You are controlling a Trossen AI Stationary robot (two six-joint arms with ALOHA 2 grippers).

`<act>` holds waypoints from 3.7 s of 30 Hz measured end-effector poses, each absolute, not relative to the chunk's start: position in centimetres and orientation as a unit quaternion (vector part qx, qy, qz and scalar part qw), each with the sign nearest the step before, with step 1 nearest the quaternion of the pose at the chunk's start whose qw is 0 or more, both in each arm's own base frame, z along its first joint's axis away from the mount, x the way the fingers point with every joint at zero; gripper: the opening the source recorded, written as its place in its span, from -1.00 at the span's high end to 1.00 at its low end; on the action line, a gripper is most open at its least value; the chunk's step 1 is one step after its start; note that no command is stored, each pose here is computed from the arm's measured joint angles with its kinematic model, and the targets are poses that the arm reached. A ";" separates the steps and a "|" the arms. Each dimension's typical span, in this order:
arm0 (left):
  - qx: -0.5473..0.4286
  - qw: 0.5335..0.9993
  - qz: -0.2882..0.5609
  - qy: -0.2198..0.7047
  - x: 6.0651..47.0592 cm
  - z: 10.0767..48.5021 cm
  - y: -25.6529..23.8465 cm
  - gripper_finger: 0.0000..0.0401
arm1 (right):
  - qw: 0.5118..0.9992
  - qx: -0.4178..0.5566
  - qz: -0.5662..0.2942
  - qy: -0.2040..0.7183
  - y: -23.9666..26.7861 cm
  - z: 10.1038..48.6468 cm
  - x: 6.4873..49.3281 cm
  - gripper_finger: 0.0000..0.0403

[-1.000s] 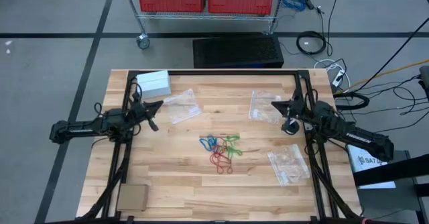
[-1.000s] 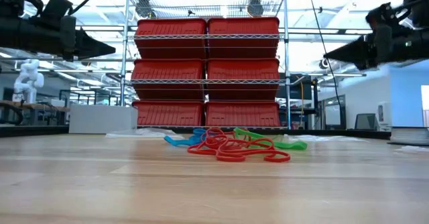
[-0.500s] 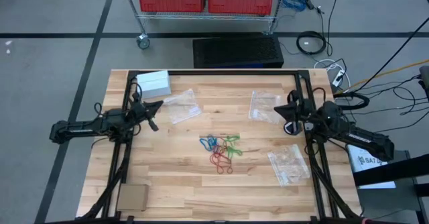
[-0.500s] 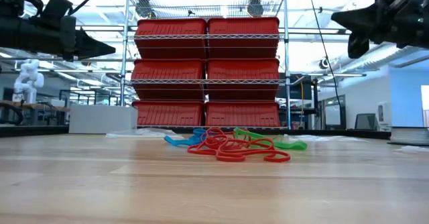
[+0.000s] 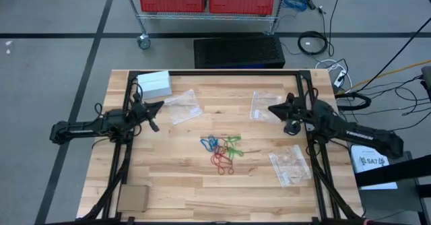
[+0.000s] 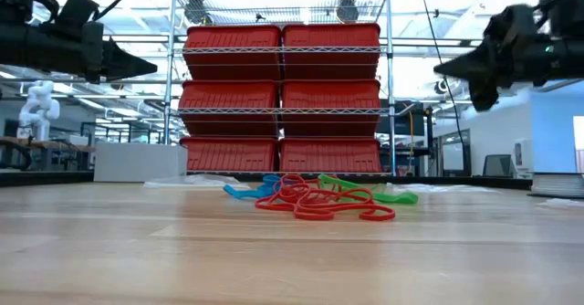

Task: Sort rubber bands
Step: Open the top right transparent zip lock bag

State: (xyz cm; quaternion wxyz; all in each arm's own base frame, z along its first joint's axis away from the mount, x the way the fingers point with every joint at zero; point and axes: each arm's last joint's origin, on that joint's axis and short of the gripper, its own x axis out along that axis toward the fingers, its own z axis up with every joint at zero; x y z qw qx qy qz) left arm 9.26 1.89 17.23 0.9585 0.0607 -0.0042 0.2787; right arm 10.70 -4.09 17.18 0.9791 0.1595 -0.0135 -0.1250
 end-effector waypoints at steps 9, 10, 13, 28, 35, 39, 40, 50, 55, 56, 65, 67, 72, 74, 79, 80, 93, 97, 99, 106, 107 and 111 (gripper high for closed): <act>0.061 0.958 0.279 -0.004 9.3 17.2 1.9 0.95 | 0.944 0.214 -0.225 0.111 -5.3 15.4 12.4 0.38; 0.061 0.958 0.279 -0.004 9.3 17.2 1.9 0.95 | 0.939 0.216 -0.240 0.120 -5.5 15.5 12.7 0.33; 0.061 0.958 0.279 -0.004 9.3 17.2 1.9 0.95 | 0.921 0.234 -0.278 0.140 -6.2 16.3 13.9 0.23; 0.061 0.958 0.279 -0.005 9.3 17.2 1.9 0.95 | 0.769 0.363 -0.435 0.295 -11.0 17.0 23.5 0.20; 0.061 0.958 0.279 -0.005 9.3 17.2 1.9 0.95 | 0.696 0.390 -0.477 0.368 -12.7 13.9 24.7 0.20; 0.061 0.958 0.279 -0.005 9.3 17.2 1.9 0.95 | 0.691 0.401 -0.471 0.374 -12.9 13.5 25.4 0.20; 0.061 0.958 0.279 -0.005 9.3 17.2 1.9 0.95 | 0.693 0.402 -0.466 0.376 -12.7 13.5 25.5 0.20; 0.060 0.958 0.279 -0.005 9.3 17.2 1.9 0.95 | 0.704 0.244 -0.529 0.406 -12.9 12.0 25.8 0.28; 0.060 0.958 0.279 -0.005 9.3 17.2 1.9 0.95 | 0.693 0.260 -0.536 0.407 -13.6 11.3 25.7 0.44; 0.060 0.958 0.279 -0.005 9.3 17.2 1.9 0.95 | 0.697 0.256 -0.533 0.406 -13.7 11.4 25.8 0.48; 0.060 0.958 0.279 -0.005 9.3 17.2 1.9 0.95 | 0.786 0.189 -0.352 0.472 -13.4 13.1 27.2 0.71; 0.060 0.958 0.279 -0.005 9.3 17.2 1.9 0.95 | 0.808 0.171 -0.293 0.481 -12.9 13.5 27.9 0.73; 0.060 0.958 0.279 -0.005 9.3 17.3 1.9 0.95 | 0.821 0.130 -0.256 0.494 -11.3 16.1 30.2 0.67; 0.060 0.958 0.279 -0.005 9.3 17.3 1.9 0.95 | 0.820 0.130 -0.252 0.497 -10.6 17.6 31.0 0.59; 0.060 0.958 0.279 -0.005 9.3 17.3 1.9 0.95 | 0.812 0.112 -0.272 0.505 -7.2 18.8 32.1 0.37; 0.060 0.958 0.279 -0.005 9.3 17.2 1.9 0.95 | 0.803 0.101 -0.282 0.515 -6.6 18.6 31.9 0.33; 0.060 0.958 0.279 -0.005 9.3 17.2 1.9 0.95 | 0.735 0.060 -0.365 0.569 -5.4 13.2 32.7 0.27; 0.061 0.958 0.279 -0.005 9.3 17.2 1.9 0.95 | 0.718 0.067 -0.373 0.584 -6.4 12.2 32.6 0.29; 0.061 0.958 0.279 -0.005 9.3 17.3 1.9 0.95 | 0.713 0.072 -0.372 0.590 -7.0 12.0 32.5 0.35; 0.060 0.958 0.279 -0.005 9.3 17.3 1.9 0.95 | 0.722 0.056 -0.346 0.596 -8.1 12.7 32.2 0.92; 0.060 0.958 0.279 -0.005 9.3 17.3 1.9 0.95 | 0.724 0.050 -0.341 0.598 -8.1 12.9 32.1 0.96; 0.060 0.958 0.279 -0.005 9.3 17.3 1.9 0.95 | 0.744 0.057 -0.311 0.589 -8.2 15.2 31.5 0.97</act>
